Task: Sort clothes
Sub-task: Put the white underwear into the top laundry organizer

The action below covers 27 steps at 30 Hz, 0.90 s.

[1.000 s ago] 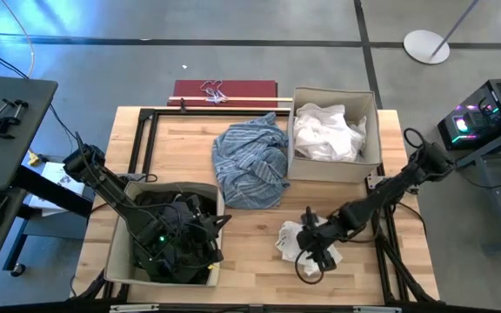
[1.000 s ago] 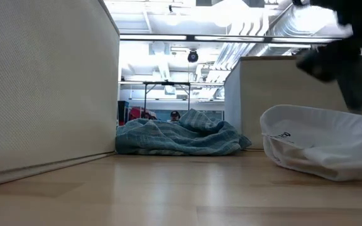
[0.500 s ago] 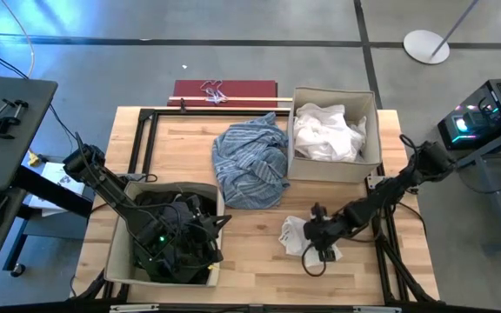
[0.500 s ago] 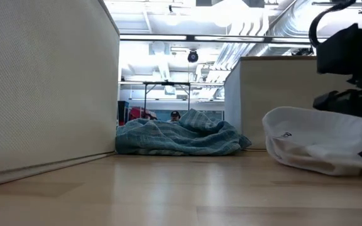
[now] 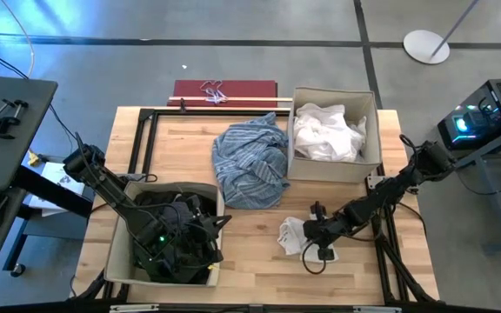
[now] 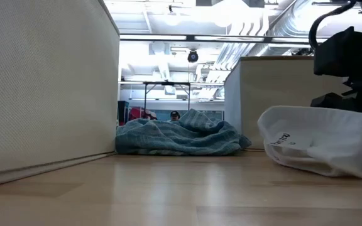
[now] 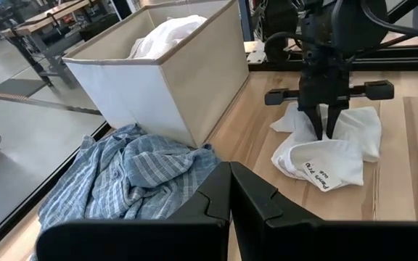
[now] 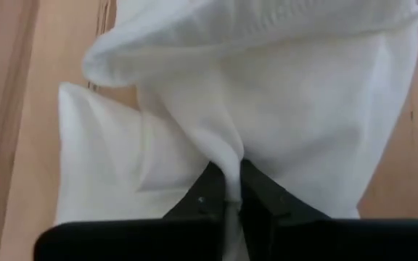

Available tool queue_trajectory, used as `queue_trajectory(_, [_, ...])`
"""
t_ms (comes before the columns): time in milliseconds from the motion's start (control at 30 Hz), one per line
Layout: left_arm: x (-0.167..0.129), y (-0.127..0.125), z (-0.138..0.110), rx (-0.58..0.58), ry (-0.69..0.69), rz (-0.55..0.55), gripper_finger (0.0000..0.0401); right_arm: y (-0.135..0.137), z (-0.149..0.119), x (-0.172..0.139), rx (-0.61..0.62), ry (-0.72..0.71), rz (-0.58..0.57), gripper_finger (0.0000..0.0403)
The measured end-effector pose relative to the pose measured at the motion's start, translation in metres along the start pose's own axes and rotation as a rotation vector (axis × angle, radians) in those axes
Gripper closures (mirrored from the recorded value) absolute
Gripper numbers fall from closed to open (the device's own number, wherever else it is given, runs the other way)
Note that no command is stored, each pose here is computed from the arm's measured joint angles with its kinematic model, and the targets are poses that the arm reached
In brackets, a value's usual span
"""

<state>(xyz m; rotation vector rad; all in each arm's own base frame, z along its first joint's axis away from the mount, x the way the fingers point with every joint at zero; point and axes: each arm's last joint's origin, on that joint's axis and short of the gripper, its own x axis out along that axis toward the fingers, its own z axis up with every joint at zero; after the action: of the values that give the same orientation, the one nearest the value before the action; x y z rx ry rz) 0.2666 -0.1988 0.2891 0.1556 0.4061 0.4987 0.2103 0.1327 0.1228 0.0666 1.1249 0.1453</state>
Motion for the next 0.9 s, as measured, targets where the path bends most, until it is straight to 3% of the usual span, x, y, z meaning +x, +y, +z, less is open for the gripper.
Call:
queue_trajectory(200, [0.0,0.0,0.0,0.0,0.0,0.0,0.0401,0.018,0.037,-0.021,-0.048,-0.034,0.029,0.0398])
queue_trajectory(400, [0.0,0.0,0.0,0.003,0.001,0.001,0.0401,0.037,0.09,-0.072,-0.142,-0.099,-0.064,0.04])
queue_trajectory(633, [0.0,0.0,0.0,0.001,0.0,0.001,0.0401,0.051,0.141,-0.159,-0.237,-0.256,-0.242,0.0401])
queue_trajectory(900, [0.0,0.0,0.0,0.001,0.0,0.001,0.0401,0.047,0.17,-0.258,-0.282,-0.485,-0.572,0.0402])
